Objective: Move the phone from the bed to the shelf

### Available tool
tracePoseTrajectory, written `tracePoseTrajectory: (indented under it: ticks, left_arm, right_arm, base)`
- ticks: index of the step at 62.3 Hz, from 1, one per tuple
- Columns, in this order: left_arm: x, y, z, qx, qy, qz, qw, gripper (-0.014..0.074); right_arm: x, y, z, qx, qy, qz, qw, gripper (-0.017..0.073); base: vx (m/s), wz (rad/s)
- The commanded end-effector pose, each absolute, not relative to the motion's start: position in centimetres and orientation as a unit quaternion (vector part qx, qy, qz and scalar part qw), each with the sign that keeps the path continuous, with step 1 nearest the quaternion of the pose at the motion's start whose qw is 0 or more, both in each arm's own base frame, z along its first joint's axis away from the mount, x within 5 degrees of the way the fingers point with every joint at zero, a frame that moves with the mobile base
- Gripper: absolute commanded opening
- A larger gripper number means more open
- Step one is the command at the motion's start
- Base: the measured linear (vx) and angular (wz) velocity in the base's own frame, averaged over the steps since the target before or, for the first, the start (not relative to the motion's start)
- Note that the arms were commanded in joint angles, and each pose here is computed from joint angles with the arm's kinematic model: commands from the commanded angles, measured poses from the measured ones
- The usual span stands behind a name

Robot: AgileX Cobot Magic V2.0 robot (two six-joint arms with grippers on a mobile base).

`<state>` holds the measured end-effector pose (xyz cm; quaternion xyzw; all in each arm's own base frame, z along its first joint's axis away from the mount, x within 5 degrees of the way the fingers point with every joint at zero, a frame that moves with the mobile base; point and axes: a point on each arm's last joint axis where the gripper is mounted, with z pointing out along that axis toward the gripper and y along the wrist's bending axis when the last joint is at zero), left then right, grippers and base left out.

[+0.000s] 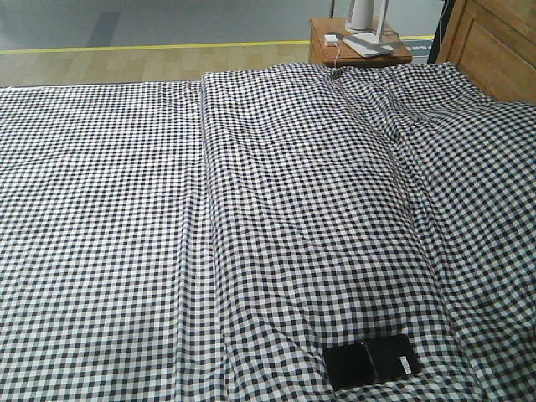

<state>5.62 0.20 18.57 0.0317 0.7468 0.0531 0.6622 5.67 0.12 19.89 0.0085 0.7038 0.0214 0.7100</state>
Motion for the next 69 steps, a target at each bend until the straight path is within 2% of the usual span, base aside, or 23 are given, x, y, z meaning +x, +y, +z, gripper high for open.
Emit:
tracePoseTrajectory:
  ticks: [1,9,19,28,38,49,56,69]
  left_arm:
    - [5.5,0.2,20.0,0.026,0.71,0.05,0.702,0.0001]
    - [5.5,0.2,20.0,0.026,0.71,0.05,0.702,0.0001]
    - [5.5,0.2,20.0,0.026,0.71,0.05,0.702,0.0001]
    - [5.5,0.2,20.0,0.026,0.71,0.05,0.702,0.0001]
    - [5.5,0.2,20.0,0.026,0.71,0.05,0.702,0.0001]
    - [5.5,0.2,20.0,0.026,0.71,0.05,0.702,0.0001]
    - [5.5,0.2,20.0,0.026,0.71,0.05,0.702,0.0001]
    - [5.5,0.2,20.0,0.026,0.71,0.05,0.702,0.0001]
  right_arm:
    - [5.6,0.0,20.5,0.008,0.674,0.014,0.738,-0.0006]
    - [5.5,0.0,21.3,0.011,0.64,0.013,0.768,-0.0006]
    - [4.9,-0.1,23.5,0.014,0.558,0.01,0.83,-0.0006]
    - [3.7,-0.2,27.3,0.014,0.503,0.011,0.864,-0.0006]
    - [1.9,-0.1,32.2,0.012,0.47,0.013,0.882,-0.0006]
    - [1.3,-0.1,37.6,0.01,0.468,0.015,0.883,-0.0006]
    - [2.2,0.0,40.5,0.008,0.49,0.016,0.871,-0.0006]
    - [7.0,0.1,44.2,0.003,0.593,0.019,0.805,0.001]
  base:
    - [0.0,0.0]
    - [0.0,0.0]
    - [0.0,0.0]
    - [0.0,0.0]
    - [0.0,0.0]
    - [0.0,0.0]
    - [0.0,0.0]
    - [0.0,0.0]
